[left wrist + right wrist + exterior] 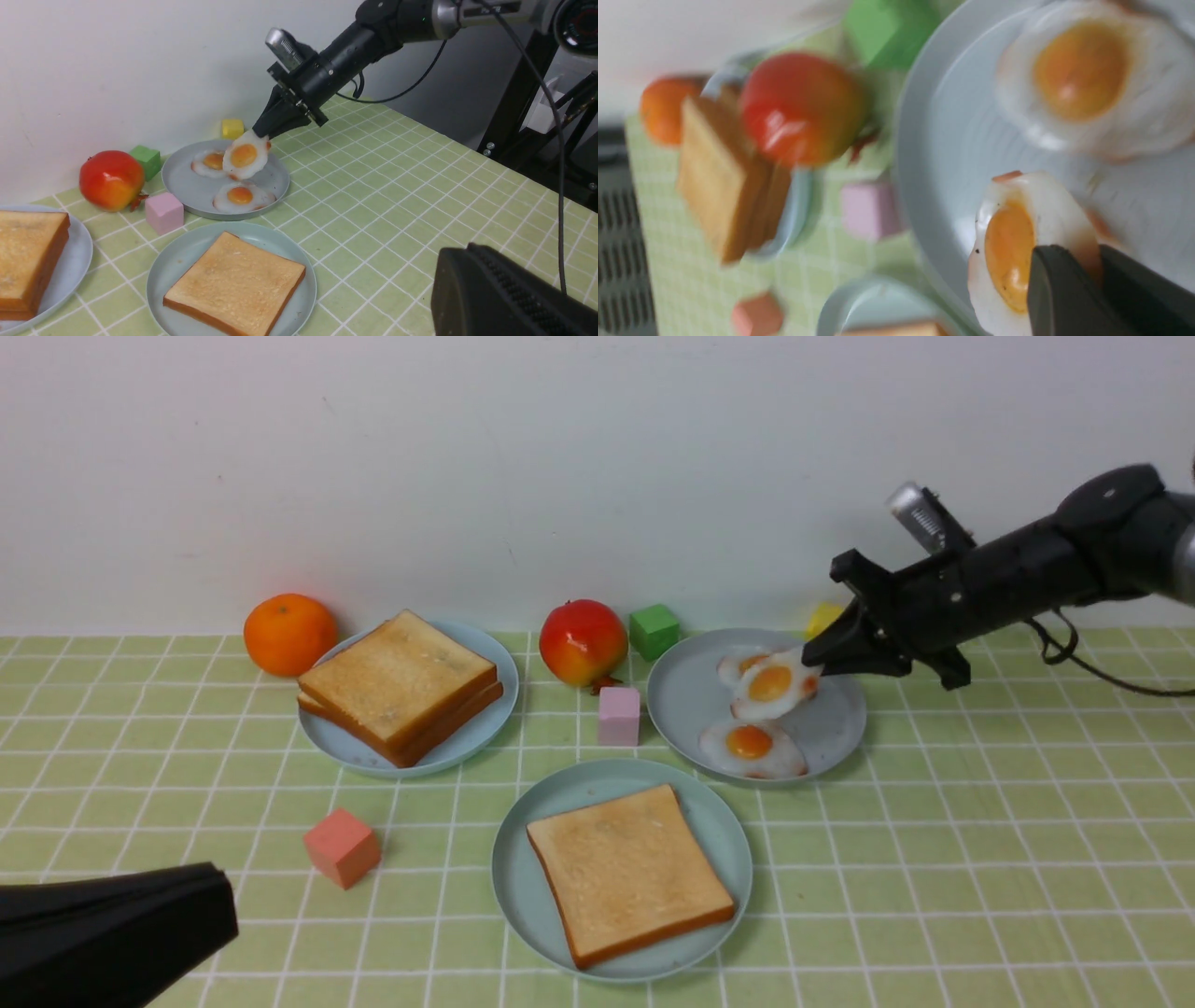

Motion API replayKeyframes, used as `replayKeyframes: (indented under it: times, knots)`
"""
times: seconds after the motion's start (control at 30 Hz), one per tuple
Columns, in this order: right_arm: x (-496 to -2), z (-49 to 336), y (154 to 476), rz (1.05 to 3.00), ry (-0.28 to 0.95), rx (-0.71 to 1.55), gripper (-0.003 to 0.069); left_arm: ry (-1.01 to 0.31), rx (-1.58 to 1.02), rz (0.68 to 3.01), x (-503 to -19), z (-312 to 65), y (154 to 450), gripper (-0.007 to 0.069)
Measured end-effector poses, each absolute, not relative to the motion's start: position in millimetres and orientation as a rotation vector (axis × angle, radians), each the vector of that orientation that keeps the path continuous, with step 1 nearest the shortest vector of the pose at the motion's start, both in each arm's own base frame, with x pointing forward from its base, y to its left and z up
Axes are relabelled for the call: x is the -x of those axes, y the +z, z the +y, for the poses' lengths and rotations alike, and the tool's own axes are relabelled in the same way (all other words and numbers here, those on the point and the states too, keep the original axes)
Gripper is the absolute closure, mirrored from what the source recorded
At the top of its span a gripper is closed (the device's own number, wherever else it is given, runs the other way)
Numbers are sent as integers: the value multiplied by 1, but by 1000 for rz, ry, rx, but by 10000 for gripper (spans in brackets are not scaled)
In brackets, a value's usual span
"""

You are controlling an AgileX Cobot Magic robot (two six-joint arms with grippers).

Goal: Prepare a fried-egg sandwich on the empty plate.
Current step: Use the right arm to grab a fried egg, then use the right arm to place the fried egg on the slice of bread in the middle

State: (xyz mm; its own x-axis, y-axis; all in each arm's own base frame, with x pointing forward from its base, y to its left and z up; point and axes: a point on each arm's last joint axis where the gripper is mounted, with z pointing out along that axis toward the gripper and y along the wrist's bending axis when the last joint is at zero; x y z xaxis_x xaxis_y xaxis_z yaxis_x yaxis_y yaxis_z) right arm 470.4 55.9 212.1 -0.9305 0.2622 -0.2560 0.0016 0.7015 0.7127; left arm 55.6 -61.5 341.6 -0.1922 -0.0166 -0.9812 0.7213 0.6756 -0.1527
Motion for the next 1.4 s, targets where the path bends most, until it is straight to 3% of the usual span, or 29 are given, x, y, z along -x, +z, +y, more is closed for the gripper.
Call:
replayKeyframes:
  times: [0.2, 0.37, 0.5, 0.7, 1.1, 1.23, 1.4]
  knots:
    - [-427, 73, 273, 2592, 1109, 24, 582, -731, -589, 1659, -55, -61, 340, 638]
    - [-359, 117, 282, 2585, 1074, 126, 582, -720, -600, 1692, -55, -61, 337, 638]
    - [-319, 154, 260, 2560, 1081, 150, 582, -719, -601, 1695, -55, -61, 337, 638]
    - [-310, 190, 221, 2534, 1092, 63, 582, -714, -605, 1705, -55, -61, 336, 636]
    - [-334, 193, 164, 2567, 1056, -188, 574, -703, -616, 1737, -55, -60, 333, 634]
    - [-335, 192, 163, 2563, 1036, -189, 536, -703, -616, 1737, -55, -60, 333, 630]
    - [-335, 190, 161, 2572, 985, -128, 386, -700, -619, 1747, -55, -60, 332, 627]
